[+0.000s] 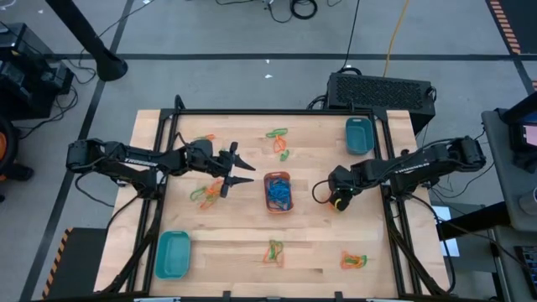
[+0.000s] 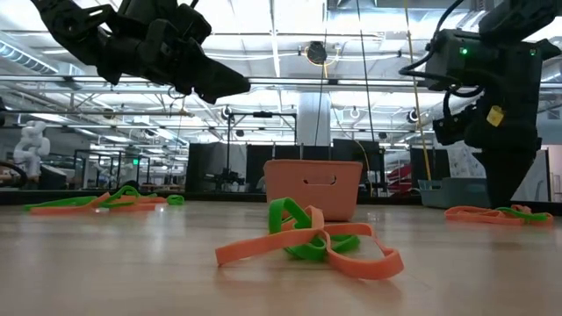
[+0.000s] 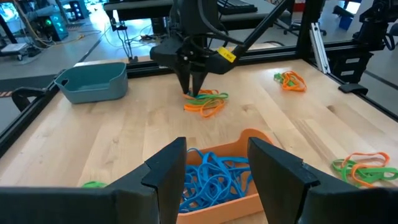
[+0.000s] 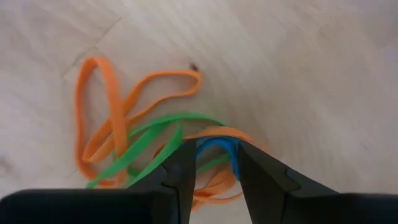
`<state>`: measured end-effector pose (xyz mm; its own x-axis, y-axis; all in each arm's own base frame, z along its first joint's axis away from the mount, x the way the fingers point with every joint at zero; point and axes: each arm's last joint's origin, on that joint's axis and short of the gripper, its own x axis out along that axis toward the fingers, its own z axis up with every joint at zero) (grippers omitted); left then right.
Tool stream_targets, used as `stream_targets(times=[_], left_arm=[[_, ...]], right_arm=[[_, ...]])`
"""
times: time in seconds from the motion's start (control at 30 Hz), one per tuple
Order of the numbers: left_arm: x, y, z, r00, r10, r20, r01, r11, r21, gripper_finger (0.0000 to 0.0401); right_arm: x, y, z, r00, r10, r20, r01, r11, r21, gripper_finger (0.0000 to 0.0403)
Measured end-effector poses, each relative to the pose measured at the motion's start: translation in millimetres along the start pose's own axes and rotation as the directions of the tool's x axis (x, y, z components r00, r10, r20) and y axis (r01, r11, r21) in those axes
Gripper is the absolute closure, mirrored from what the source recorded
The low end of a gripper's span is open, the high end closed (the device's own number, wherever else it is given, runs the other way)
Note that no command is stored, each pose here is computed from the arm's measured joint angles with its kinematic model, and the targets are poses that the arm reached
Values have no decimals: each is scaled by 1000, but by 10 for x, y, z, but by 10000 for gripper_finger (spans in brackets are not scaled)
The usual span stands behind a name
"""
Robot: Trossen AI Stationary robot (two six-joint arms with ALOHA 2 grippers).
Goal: Sort rubber bands into baskets
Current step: Put the blue rubber band into the orange bin
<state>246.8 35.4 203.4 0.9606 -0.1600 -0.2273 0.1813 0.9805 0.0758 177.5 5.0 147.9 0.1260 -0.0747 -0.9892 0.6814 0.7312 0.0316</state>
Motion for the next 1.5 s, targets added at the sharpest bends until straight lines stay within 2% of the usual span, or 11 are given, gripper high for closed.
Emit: stream_targets(times=[0.3, 0.57, 0.8, 1.03, 1.33, 1.43, 1.5], left_arm=[[0, 0, 0, 1000, 0, 0, 0, 1000, -5, 221], [0, 0, 0, 1000, 0, 0, 0, 1000, -5, 221], [0, 0, 1, 1000, 0, 1, 0, 1000, -22, 221], [0, 0, 0, 1000, 0, 0, 0, 1000, -22, 221], [0, 0, -1, 1000, -1, -1, 1, 1000, -23, 221], [0, 0, -1, 1000, 0, -1, 0, 1000, -23, 221], [0, 0, -1, 1000, -1, -1, 0, 1000, -23, 221]], right_arm=[[32, -1, 3, 1000, -27, -1, 27, 999, -25, 329], [10, -4, 4, 1000, -19, 12, 20, 998, -58, 398], [-244, 54, 91, 992, 69, 102, -61, 995, -82, 401], [-608, 109, 185, 959, 183, 215, -165, 981, -99, 402], [-692, 94, 58, 969, 216, 120, -211, 976, -57, 403], [-721, 186, 88, 941, 286, 179, -273, 957, -98, 403], [-765, 276, 141, 897, 365, 248, -336, 929, -155, 403]])
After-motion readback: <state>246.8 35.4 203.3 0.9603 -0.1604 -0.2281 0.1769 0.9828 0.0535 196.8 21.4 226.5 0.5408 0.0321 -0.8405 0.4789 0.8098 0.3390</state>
